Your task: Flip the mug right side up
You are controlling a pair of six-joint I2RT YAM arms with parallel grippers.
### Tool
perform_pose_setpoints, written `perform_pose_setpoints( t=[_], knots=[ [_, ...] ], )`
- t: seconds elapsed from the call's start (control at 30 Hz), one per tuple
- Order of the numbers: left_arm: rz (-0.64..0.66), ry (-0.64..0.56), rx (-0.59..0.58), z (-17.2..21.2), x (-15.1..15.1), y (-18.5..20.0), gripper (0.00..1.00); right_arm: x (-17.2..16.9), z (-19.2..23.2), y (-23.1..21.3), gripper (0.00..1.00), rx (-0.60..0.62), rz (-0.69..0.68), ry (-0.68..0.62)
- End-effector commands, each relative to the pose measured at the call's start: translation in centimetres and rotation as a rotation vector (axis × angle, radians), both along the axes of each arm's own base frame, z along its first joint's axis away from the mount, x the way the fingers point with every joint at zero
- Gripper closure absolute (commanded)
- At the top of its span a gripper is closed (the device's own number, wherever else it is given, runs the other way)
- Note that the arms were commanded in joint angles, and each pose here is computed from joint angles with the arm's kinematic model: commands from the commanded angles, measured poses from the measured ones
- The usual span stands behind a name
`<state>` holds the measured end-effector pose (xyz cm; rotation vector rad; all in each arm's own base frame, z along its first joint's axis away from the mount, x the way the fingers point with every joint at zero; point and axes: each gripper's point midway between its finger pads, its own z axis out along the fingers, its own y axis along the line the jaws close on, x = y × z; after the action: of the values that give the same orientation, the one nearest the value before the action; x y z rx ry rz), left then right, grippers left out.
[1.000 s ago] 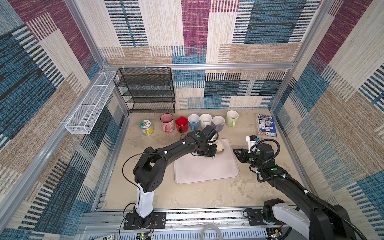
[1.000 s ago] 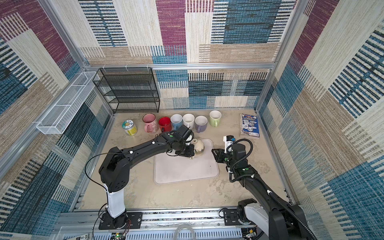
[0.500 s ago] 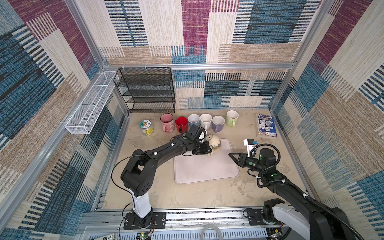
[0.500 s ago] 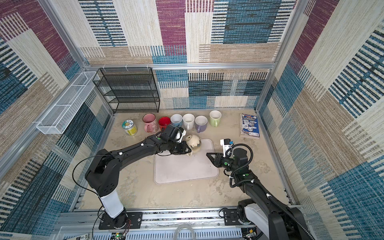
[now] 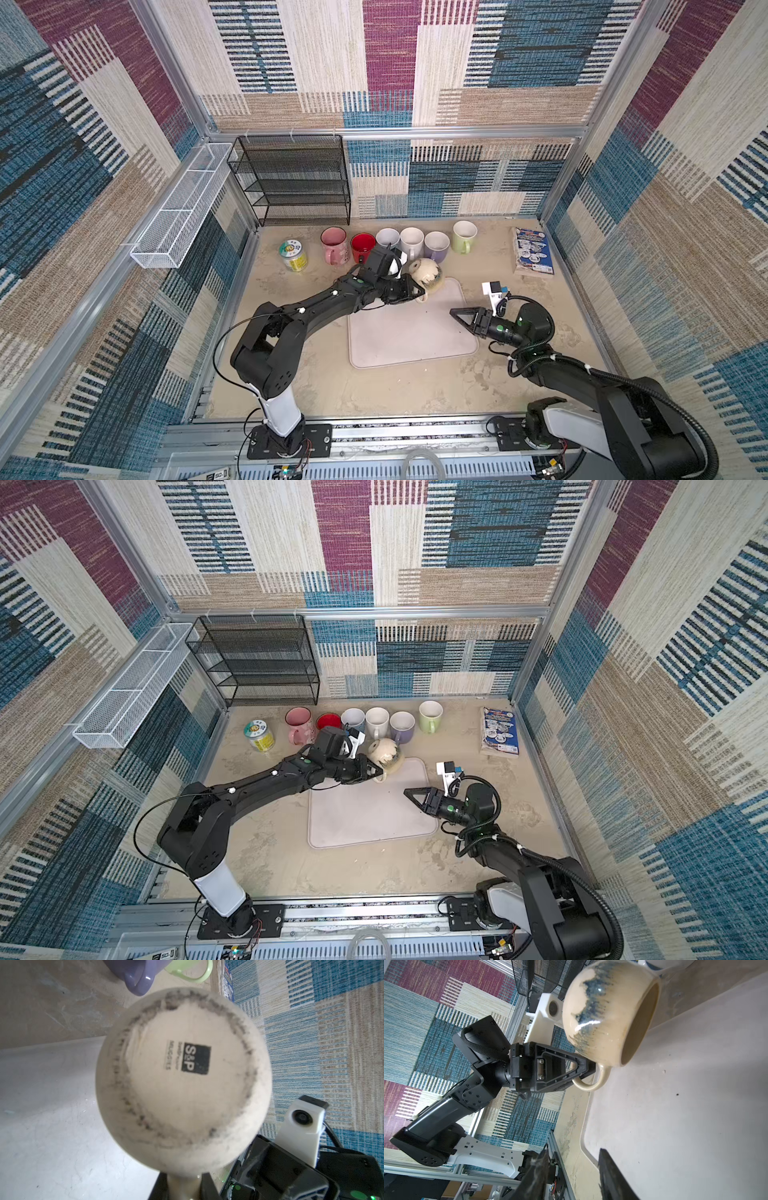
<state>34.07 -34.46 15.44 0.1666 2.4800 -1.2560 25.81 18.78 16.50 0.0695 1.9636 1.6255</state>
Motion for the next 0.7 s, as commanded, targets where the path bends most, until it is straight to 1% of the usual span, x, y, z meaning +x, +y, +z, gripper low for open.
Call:
perform_pose_setpoints(
  t=[0.0, 0.1, 0.13, 0.23, 0.33, 0.47, 0.67],
  knots=[
    [-0.019, -0.106, -0.120, 3.8, 0.8, -1.1, 1.00, 0.4, 2.4, 0.5, 0.57, 0.065, 0.032, -0.037],
    [-0.007, -0.120, -0.144, 4.6, 1.1, -1.0, 1.00, 1.0, 2.9, 0.9, 0.56, 0.081, 0.038, -0.023],
    [-0.031, -0.112, -0.166, 4.9, 0.7, -1.3, 1.00, 1.2, 3.0, 1.0, 0.54, 0.087, 0.040, -0.020],
    [-0.033, -0.119, -0.192, 5.7, 0.8, -1.4, 1.00, 1.9, 3.6, 1.5, 0.50, 0.107, 0.050, -0.015],
    [-0.031, -0.125, -0.218, 6.4, 0.9, -1.5, 1.00, 2.4, 4.0, 1.9, 0.48, 0.126, 0.062, -0.014],
    [-0.025, -0.133, -0.240, 7.1, 1.2, -1.4, 1.00, 3.4, 4.3, 2.3, 0.49, 0.139, 0.058, -0.008],
    [-0.022, -0.146, -0.271, 8.2, 1.5, -1.4, 1.00, 4.8, 3.9, 2.8, 0.55, 0.141, 0.048, 0.015]
  ],
)
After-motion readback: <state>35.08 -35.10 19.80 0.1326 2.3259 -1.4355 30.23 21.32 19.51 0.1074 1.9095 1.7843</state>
